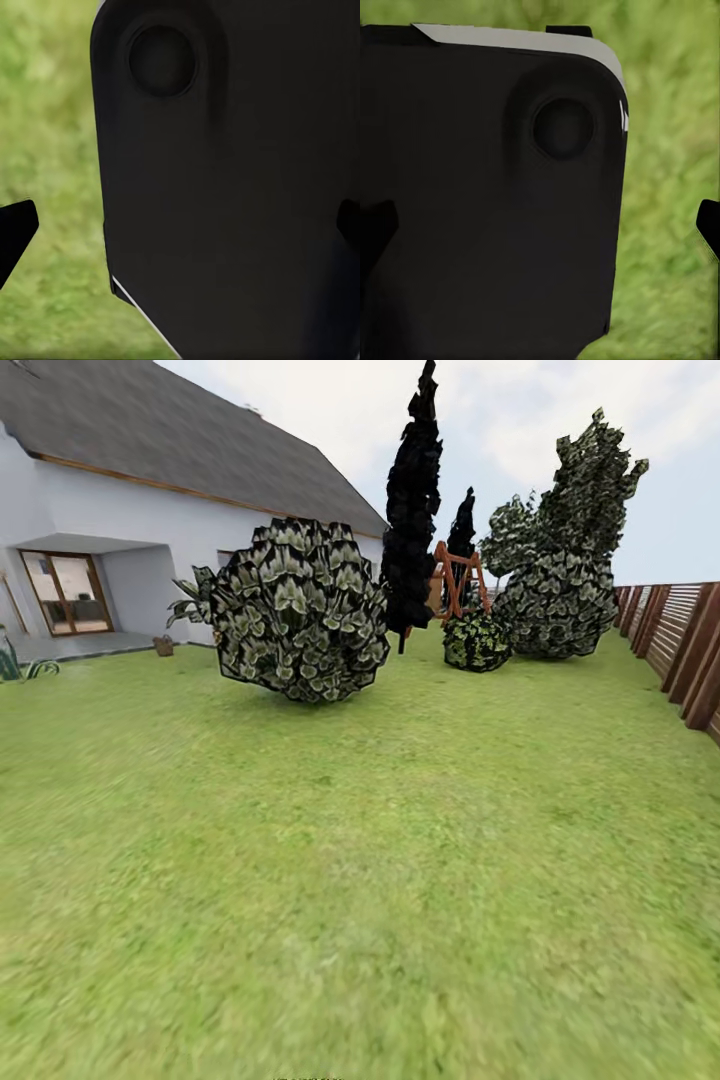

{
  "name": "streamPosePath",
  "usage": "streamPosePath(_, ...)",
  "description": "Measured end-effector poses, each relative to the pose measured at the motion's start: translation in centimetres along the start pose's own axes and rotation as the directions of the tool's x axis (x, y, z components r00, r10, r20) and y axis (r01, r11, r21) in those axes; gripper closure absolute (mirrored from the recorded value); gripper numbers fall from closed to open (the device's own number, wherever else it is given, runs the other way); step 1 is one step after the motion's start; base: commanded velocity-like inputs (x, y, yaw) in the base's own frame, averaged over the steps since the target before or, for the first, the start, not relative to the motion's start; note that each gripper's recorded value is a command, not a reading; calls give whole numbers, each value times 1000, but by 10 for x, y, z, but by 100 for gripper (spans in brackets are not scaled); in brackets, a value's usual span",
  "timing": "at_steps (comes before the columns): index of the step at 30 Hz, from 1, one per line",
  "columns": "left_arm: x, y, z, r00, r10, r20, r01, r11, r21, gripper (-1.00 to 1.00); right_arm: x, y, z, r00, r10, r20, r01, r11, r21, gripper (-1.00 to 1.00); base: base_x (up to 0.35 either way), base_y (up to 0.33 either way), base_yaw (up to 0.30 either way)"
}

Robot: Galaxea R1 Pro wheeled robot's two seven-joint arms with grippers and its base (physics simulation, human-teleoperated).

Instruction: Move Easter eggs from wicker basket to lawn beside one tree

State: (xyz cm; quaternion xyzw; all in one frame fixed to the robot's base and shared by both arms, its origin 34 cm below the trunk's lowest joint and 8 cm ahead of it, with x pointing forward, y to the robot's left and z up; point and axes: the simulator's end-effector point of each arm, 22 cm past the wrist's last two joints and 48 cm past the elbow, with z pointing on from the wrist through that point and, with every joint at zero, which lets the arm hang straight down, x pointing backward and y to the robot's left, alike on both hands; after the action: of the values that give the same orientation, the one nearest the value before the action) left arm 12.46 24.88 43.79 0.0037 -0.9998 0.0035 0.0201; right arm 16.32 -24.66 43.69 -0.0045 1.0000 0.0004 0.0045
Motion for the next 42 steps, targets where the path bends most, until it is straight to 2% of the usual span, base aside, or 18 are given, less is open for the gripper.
streamPosePath(34,10,0,0,1000,-1,-26,1,1000,0,-100,10,-3,0,1000,-1,-28,1,1000,2,-100,0,0,262)
streamPosePath(42,12,0,0,1000,0,-30,0,1000,0,-100,11,-5,0,1000,-1,-29,1,1000,0,-100,0,0,67)
